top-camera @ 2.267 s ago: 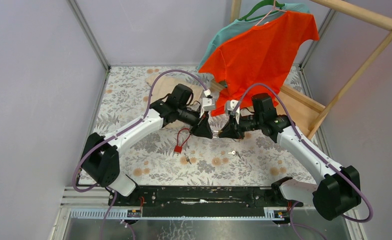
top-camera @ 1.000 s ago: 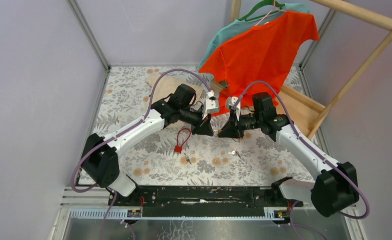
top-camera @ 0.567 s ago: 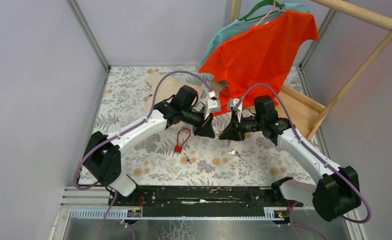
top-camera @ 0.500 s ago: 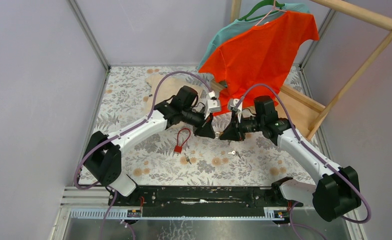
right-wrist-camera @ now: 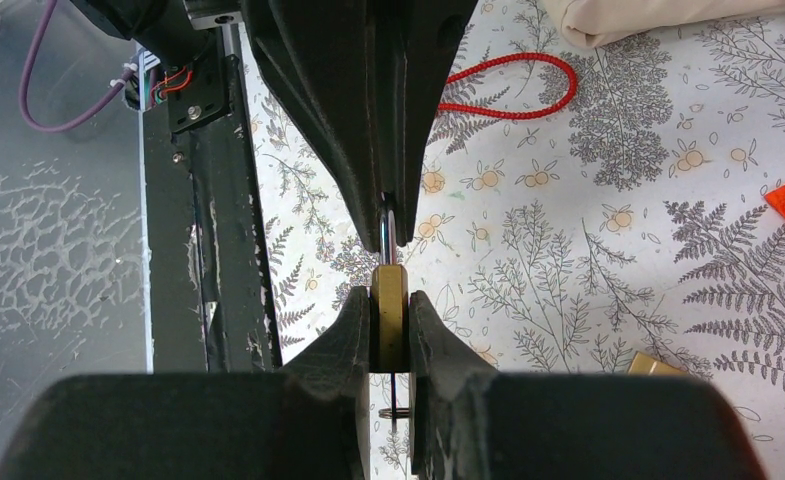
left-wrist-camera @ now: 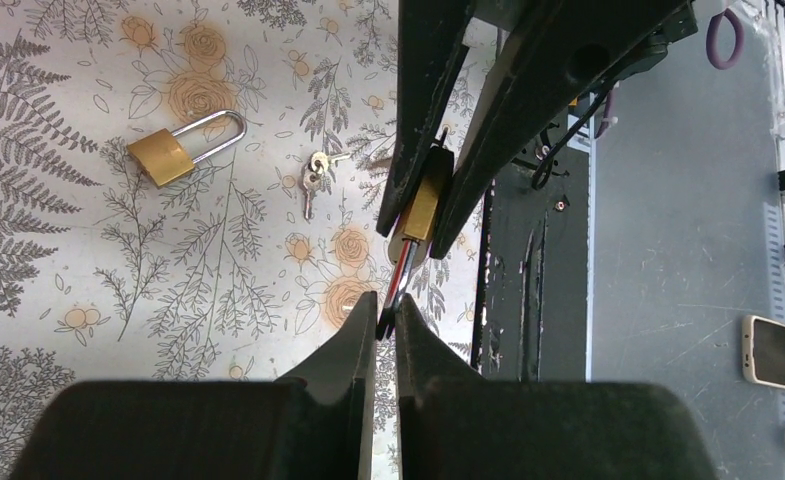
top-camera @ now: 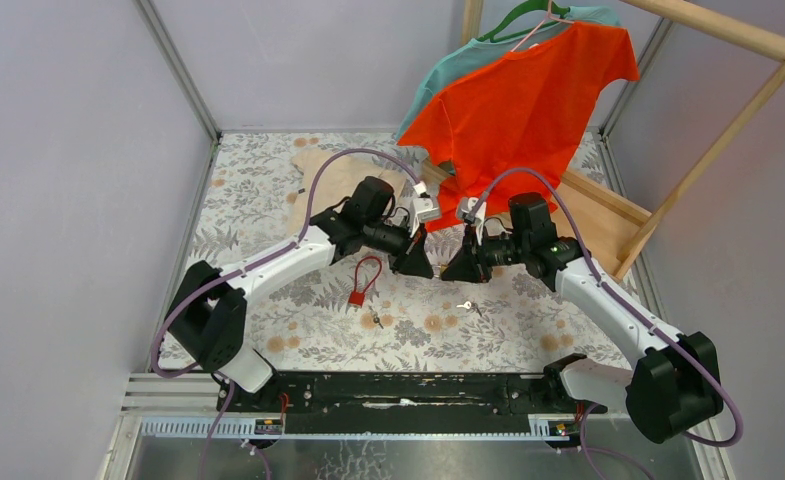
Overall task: Lock with the key
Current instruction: Lock the lock.
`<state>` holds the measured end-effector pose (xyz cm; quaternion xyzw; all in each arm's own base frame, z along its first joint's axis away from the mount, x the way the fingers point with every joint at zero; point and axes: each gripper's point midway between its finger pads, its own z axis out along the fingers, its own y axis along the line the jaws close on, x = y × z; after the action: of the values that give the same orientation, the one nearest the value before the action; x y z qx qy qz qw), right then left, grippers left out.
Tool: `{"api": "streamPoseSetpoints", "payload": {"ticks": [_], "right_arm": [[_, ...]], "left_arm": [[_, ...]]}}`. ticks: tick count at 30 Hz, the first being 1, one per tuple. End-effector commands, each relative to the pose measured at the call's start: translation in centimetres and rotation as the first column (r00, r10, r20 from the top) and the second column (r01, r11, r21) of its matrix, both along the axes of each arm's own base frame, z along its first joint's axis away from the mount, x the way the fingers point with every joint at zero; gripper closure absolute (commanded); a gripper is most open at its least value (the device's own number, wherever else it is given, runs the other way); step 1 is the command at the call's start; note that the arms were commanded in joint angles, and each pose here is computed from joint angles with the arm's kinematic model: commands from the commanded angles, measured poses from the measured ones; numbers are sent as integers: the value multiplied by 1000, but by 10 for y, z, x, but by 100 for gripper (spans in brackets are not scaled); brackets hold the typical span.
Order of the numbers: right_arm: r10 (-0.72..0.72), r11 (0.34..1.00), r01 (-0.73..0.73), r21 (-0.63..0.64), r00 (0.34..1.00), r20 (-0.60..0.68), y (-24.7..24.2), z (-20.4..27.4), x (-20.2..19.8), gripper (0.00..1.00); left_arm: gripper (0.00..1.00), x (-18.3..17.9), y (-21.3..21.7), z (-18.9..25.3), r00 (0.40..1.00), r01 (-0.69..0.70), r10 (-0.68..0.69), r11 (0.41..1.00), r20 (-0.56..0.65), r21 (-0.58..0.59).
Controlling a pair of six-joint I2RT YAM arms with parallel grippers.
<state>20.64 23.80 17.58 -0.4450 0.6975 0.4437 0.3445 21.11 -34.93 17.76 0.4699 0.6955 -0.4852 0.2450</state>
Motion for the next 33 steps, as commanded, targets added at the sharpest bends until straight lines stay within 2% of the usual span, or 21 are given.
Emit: {"api": "streamPoseSetpoints", "payload": {"ticks": [1, 14, 18, 21, 24, 31, 33], "right_arm": [[52, 985, -96, 144, 958, 284, 29, 60, 17, 100], [48, 982, -95, 160, 960, 276, 33, 65, 20, 100], [54, 984, -97, 148, 961, 271, 32, 61, 19, 100], [41, 990, -78, 116, 955, 295, 25, 55, 22, 100], [15, 992, -51, 114, 956, 295, 14, 57, 29, 82], [-6, 993, -28, 116, 960, 281, -8, 65, 34, 39], [3, 994, -34, 106, 961, 278, -11, 67, 34, 32]], "left_arm": [[100, -28, -34, 43, 988, 153, -149, 968, 34, -198], [100, -53, -34, 58, 963, 263, -268, 923, 19, -281], [100, -57, -34, 58, 962, 269, -271, 923, 29, -276], [100, -53, -28, 51, 962, 273, -256, 934, 99, -229], [100, -46, -16, 47, 959, 263, -237, 948, 158, -177], [100, -3, 21, 39, 944, 161, -140, 986, 298, -47], [100, 3, 28, 35, 936, 142, -129, 990, 327, -17]]}}
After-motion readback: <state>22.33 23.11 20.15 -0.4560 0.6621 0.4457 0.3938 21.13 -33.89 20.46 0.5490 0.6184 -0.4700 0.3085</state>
